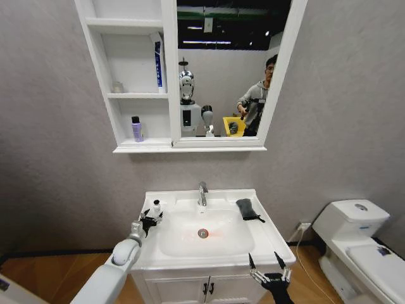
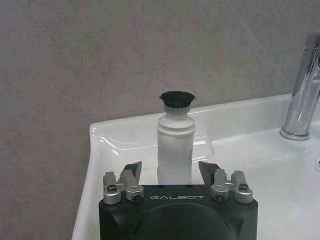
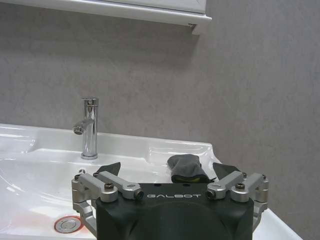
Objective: Move facial cleanser and shampoo from washbasin to cabinet, then wipe washbasin with towel.
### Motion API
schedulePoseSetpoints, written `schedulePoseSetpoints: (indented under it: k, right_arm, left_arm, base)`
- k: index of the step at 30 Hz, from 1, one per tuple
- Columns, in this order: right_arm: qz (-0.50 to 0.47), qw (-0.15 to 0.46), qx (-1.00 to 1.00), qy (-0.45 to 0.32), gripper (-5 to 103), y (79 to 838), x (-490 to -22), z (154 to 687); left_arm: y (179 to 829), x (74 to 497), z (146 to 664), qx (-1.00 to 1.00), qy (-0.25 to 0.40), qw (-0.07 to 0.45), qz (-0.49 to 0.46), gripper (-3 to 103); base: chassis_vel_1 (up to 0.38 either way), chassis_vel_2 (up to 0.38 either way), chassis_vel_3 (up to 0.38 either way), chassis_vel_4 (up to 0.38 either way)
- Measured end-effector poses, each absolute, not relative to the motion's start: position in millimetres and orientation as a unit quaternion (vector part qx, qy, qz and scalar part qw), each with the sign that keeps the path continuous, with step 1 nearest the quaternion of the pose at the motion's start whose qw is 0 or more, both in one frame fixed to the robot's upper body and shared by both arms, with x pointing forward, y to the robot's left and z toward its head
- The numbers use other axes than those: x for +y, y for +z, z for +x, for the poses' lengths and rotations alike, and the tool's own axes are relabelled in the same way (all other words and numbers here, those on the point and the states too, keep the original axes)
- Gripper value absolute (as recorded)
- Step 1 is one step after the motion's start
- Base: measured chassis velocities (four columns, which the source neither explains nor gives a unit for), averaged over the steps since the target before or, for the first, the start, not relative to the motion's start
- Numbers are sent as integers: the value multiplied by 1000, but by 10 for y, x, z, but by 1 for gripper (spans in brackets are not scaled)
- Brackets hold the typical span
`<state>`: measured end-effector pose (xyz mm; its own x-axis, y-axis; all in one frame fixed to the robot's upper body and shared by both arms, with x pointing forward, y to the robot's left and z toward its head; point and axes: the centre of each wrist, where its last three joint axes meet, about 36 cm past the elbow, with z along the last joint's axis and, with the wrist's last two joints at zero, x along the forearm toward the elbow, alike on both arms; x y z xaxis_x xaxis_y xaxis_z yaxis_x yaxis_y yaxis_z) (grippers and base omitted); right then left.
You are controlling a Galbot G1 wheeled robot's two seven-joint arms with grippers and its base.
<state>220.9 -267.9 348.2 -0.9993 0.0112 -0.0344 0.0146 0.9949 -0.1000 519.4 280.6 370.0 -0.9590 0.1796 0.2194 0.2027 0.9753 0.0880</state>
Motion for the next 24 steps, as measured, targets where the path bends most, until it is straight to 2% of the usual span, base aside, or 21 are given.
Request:
schedulePoseSetpoints:
  k: [2, 3, 5, 8, 10, 17, 21, 24]
  right_arm:
    - [6, 15, 999, -50, 100, 3473, -2676, 2204]
    - [6, 15, 999, -50, 100, 3473, -2676, 2204]
    - [6, 14, 999, -50, 100, 3459, -2673, 2199]
    - [5, 13, 999, -50, 100, 3453, -2673, 2198]
    - [5, 14, 999, -50, 100, 3442, -2676, 2202]
    - [4, 15, 999, -48, 100, 3439, -2659, 2201]
    - [4, 17, 999, -46, 100, 3436, -2642, 2209]
    - [1, 18, 999, -45, 100, 3430, -2612, 2222]
  left_arm:
    - [3695, 2793, 5206, -988, -55, 106, -101, 56]
    - [3695, 2793, 5206, -988, -55, 106, -101, 56]
    - [3693, 2781, 5208, -987, -55, 107, -103, 45]
    - [3692, 2776, 5207, -987, -56, 107, -105, 40]
    - [3711, 2749, 5174, -987, -55, 105, -110, 31]
    - [3890, 2726, 5015, -988, -62, 85, -112, 29]
    - [4213, 2693, 4820, -991, -59, 60, -103, 29]
    - [4792, 2684, 4650, -993, -60, 21, -98, 29]
  base:
    - [0, 0, 0, 0]
    - [0, 0, 0, 0]
    - [0, 0, 0, 0]
    - [0, 0, 0, 0]
    - [0, 0, 0, 0]
    - [0, 0, 0, 0]
    - [0, 0, 0, 0]
    - [0, 0, 0, 0]
